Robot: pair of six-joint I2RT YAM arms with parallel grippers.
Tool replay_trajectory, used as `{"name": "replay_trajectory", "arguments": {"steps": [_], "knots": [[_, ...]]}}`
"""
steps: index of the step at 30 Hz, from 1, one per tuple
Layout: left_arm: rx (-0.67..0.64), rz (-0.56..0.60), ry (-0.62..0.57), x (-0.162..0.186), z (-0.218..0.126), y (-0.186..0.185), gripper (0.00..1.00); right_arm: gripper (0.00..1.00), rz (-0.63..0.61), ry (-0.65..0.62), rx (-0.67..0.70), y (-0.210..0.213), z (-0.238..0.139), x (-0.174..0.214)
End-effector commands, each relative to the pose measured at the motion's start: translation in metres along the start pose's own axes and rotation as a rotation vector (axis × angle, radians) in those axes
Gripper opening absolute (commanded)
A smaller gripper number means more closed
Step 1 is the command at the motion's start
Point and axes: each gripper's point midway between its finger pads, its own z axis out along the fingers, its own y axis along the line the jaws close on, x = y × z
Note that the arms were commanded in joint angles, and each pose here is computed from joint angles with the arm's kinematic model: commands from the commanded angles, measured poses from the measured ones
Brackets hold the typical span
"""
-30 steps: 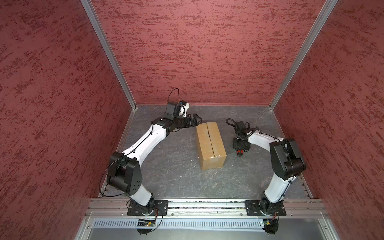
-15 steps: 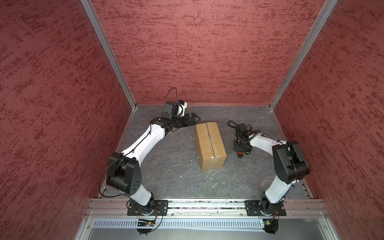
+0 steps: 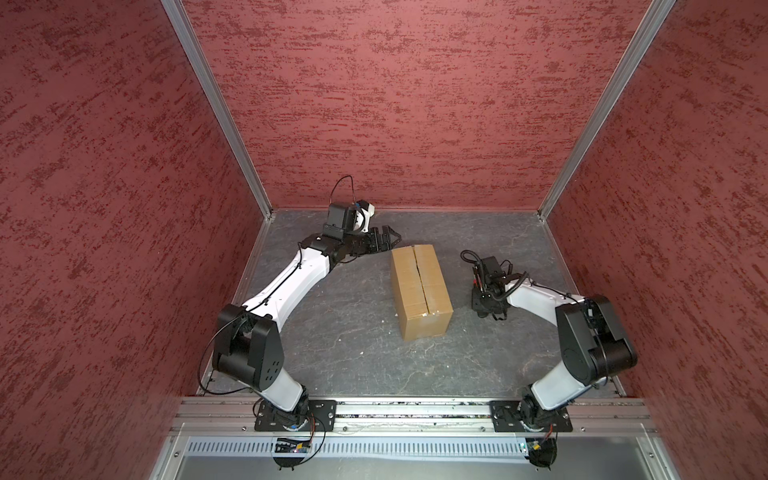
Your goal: Unpack the express box
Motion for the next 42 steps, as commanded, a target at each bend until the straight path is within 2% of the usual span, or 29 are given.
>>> {"name": "replay_trajectory", "arguments": {"steps": [1,6,9,14,20,31,35,42], "knots": [[0.029,-0.005,-0.008,-0.005,-0.002,-0.006,1.00,0.25,0.010,0.066,0.004,-0.004,0.009,0.019],[0.037,-0.039,0.023,-0.001,0.002,-0.007,1.00,0.13,-0.001,0.045,-0.005,-0.001,0.001,0.009],[0.060,-0.068,0.064,0.003,0.009,-0.014,1.00,0.10,-0.005,0.019,-0.013,0.000,-0.012,0.002],[0.070,-0.068,0.116,0.006,0.022,-0.033,1.00,0.08,-0.010,-0.057,-0.038,0.003,-0.051,-0.017],[0.149,-0.031,0.154,0.010,0.035,-0.070,1.00,0.06,-0.019,-0.167,-0.082,0.007,-0.116,-0.037],[0.285,0.009,0.209,0.028,0.074,-0.127,1.00,0.06,-0.132,-0.285,-0.210,0.042,-0.201,-0.044],[0.338,-0.006,0.202,0.027,0.087,-0.141,0.95,0.06,-0.173,-0.313,-0.275,0.063,-0.221,-0.047],[0.420,-0.004,0.159,0.023,0.089,-0.167,0.84,0.05,-0.212,-0.326,-0.321,0.085,-0.235,-0.048]]}}
